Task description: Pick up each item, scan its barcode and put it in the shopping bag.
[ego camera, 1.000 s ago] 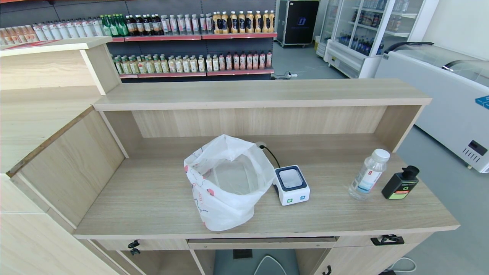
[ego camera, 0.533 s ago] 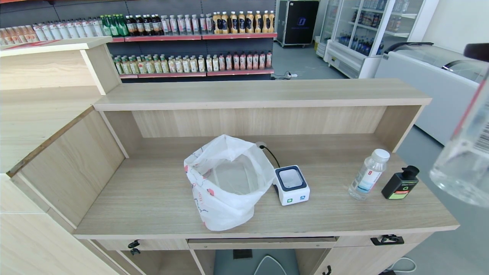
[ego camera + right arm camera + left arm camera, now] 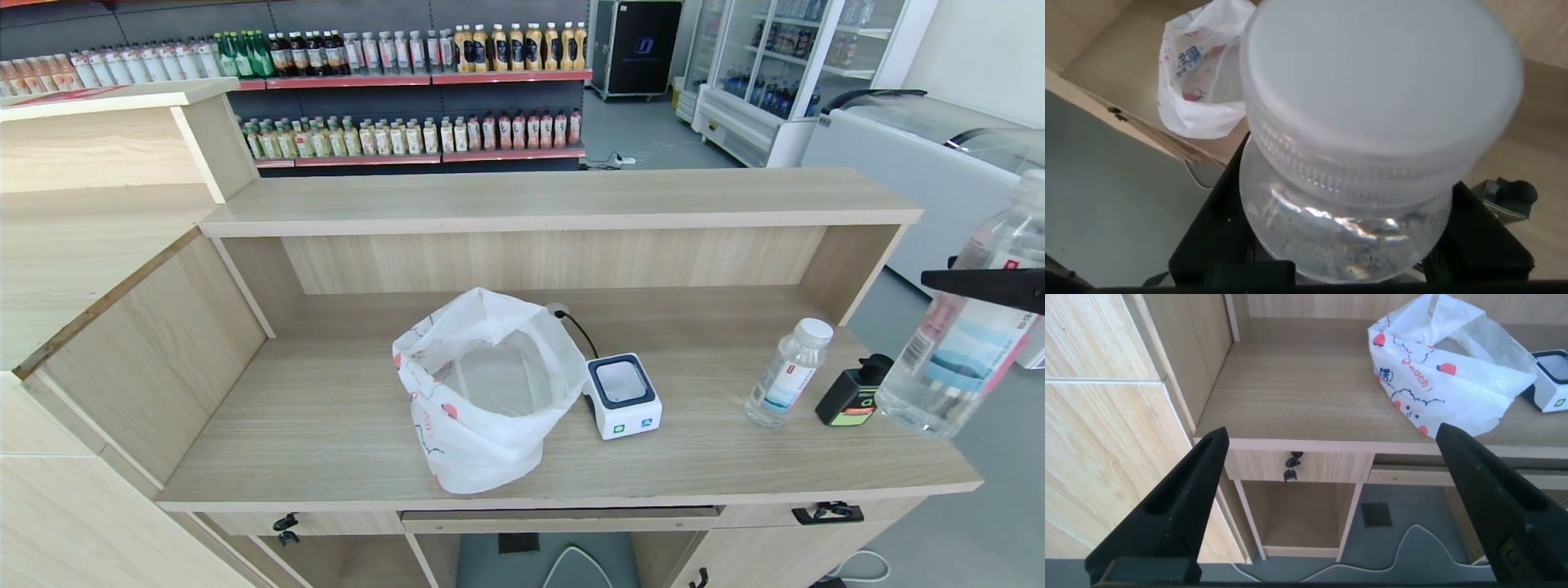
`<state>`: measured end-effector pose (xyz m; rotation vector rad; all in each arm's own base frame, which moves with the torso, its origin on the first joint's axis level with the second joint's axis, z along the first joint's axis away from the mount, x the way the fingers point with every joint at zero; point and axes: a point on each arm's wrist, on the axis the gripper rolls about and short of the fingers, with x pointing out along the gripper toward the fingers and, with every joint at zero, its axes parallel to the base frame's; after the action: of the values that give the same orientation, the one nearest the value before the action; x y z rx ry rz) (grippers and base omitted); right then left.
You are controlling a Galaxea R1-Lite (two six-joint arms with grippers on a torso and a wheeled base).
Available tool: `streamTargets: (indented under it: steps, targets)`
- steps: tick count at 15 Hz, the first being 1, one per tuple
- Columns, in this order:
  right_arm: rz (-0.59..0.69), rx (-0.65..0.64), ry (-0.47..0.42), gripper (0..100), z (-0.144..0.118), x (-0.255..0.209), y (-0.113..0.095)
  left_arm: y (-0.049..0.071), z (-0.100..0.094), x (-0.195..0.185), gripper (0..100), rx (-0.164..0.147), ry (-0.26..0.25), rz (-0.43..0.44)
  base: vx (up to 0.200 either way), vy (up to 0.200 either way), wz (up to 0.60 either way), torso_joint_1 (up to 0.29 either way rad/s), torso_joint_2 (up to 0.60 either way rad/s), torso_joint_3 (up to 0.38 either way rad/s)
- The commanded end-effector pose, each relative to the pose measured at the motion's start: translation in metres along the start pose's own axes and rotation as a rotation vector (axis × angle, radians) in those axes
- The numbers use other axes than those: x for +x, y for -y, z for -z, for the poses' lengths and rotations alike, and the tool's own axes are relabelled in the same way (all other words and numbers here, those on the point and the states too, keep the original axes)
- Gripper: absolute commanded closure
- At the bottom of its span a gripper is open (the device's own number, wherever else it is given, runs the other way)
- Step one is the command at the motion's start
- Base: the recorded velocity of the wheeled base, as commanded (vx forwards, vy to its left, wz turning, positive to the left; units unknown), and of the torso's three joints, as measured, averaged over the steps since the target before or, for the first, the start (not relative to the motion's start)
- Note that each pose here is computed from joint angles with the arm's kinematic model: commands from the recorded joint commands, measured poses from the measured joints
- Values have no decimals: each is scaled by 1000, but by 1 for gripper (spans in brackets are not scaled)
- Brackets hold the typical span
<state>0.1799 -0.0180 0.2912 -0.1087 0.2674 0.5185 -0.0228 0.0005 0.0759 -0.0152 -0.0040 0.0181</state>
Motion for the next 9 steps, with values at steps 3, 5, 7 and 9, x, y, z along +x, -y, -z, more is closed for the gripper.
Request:
streamTargets:
  steps: [3, 5, 7, 9]
  targets:
    - [31, 24, -34, 100, 5, 8, 11, 0, 0, 0, 0, 0, 1, 0, 0, 0, 0, 0, 0, 0]
    - [46, 25, -35, 100, 6, 7, 13, 0, 0, 0, 0, 0, 1, 0, 0, 0, 0, 0, 0, 0]
    - [48, 30, -40, 100, 7, 10, 16, 0, 0, 0, 0, 0, 1, 0, 0, 0, 600, 5, 2, 2]
    - [56, 37, -51, 100, 8, 18, 23, 0, 0, 0, 0, 0, 1, 0, 0, 0, 600, 0, 2, 7]
